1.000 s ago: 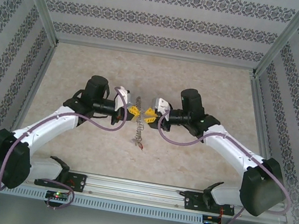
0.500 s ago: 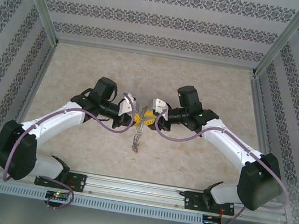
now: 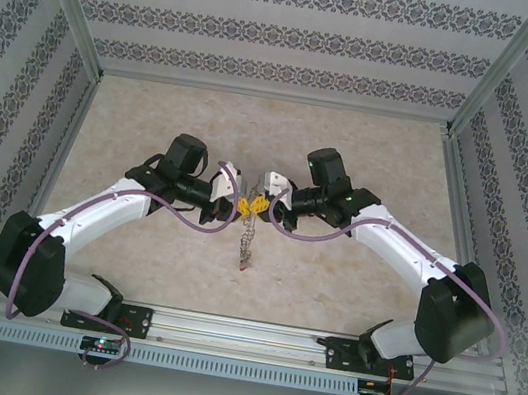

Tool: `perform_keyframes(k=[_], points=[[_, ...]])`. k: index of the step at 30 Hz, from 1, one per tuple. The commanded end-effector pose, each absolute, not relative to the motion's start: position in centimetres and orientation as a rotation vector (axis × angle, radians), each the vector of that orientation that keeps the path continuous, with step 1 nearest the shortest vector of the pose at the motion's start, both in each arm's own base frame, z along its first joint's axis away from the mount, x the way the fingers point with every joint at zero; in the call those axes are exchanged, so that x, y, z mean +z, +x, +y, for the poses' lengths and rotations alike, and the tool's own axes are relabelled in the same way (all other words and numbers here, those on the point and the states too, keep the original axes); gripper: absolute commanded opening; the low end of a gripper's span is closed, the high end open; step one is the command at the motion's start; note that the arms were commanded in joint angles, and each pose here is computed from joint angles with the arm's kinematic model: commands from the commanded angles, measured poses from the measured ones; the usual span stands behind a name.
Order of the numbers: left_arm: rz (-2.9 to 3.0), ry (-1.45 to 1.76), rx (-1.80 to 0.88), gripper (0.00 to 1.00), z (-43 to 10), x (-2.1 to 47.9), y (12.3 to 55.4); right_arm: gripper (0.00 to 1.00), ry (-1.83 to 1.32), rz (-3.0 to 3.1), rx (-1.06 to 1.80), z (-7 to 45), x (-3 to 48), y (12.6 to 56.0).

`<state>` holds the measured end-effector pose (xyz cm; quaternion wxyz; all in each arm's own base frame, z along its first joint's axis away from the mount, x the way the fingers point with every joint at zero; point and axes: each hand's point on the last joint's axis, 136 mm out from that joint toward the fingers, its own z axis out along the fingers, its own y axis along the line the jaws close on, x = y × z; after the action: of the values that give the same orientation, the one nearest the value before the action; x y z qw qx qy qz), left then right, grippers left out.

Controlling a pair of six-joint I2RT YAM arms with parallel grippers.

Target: Put the keys on the keyring

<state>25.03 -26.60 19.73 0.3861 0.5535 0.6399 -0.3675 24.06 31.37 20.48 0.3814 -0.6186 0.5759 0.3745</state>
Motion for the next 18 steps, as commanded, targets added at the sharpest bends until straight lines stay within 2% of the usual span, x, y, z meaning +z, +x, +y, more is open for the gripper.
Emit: perform_keyframes(k=[1,11,18], points=[[1.550,1.386,-1.005,0.15,-27.4,21.3,25.1,0.00,-1.467,1.395,0.957,31.5,23.5,25.2],[1.558,1.294,-1.079,0.17,-28.1,20.9,26.1,0.00,-1.085,1.326,0.979,30.7,27.2,28.5],[1.567,1.278,-1.080,0.22,-28.1,20.6,26.3,0.00,-1.004,1.288,0.975,30.3,28.5,28.8]])
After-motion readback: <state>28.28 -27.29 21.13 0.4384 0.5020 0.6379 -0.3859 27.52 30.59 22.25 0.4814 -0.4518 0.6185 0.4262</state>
